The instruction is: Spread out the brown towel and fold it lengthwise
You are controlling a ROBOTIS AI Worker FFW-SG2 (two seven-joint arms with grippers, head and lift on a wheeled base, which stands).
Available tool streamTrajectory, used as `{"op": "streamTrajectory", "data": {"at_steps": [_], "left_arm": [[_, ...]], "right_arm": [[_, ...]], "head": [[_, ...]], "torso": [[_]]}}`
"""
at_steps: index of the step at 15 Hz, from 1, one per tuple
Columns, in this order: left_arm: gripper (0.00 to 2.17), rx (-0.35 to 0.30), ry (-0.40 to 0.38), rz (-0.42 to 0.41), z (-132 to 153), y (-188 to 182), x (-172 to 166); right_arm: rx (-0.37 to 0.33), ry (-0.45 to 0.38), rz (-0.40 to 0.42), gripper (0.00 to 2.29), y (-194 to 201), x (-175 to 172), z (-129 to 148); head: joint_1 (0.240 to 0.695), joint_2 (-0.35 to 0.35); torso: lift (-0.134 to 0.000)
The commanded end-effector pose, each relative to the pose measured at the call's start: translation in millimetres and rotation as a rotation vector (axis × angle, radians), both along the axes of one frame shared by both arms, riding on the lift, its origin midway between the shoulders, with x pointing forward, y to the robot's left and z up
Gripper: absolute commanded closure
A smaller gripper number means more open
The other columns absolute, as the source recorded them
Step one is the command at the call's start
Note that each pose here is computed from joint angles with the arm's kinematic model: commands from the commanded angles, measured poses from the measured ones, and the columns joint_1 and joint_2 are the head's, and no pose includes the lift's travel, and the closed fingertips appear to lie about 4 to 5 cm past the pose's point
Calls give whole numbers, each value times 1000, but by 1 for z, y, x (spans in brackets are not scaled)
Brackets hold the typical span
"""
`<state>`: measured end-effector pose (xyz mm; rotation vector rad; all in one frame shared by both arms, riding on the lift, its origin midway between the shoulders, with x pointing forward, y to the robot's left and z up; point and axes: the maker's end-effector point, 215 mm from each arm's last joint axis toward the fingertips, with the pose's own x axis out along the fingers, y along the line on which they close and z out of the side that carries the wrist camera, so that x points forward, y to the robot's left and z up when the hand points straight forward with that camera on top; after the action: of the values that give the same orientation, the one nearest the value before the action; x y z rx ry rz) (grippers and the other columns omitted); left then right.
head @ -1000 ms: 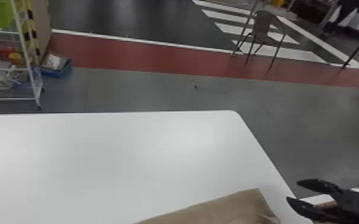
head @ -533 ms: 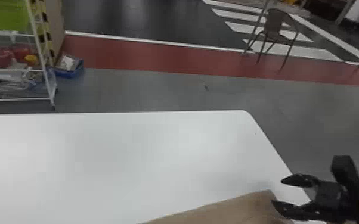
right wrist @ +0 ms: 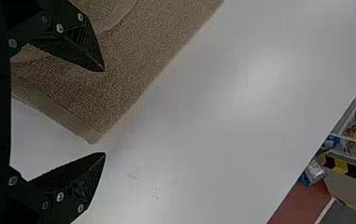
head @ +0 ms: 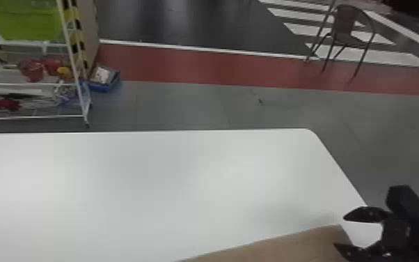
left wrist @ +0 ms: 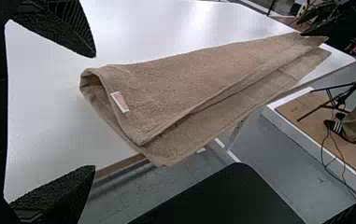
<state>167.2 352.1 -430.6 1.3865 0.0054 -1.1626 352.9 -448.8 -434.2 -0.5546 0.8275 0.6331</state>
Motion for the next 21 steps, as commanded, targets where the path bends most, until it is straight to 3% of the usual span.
{"op": "streamTrajectory", "data": {"at_steps": [1,6,10,14,19,21], "left_arm": [[26,1,-2,-7,-1,-2,1],[26,3,-3,-7,-1,-1,2],[26,4,-1,-5,-1,-1,1],[26,9,4,-7,-3,-1,1],[26,8,10,0,-5,1,-1],[26,7,11,-3,-5,-1,-1]], "right_arm": [[-28,17,8,286,-5,-6,-3],[-66,19,10,286,-20,-10,4],[-128,51,73,286,-20,-31,-5],[-128,71,89,286,-16,-43,-11],[-189,78,156,286,-21,-74,-5],[-213,70,135,286,-39,-77,5]], "head": [[695,-220],[695,-254],[695,-280],[695,-293],[695,-299],[695,-325]], "torso": [[-122],[-122],[-122],[-122],[-122],[-122]]}}
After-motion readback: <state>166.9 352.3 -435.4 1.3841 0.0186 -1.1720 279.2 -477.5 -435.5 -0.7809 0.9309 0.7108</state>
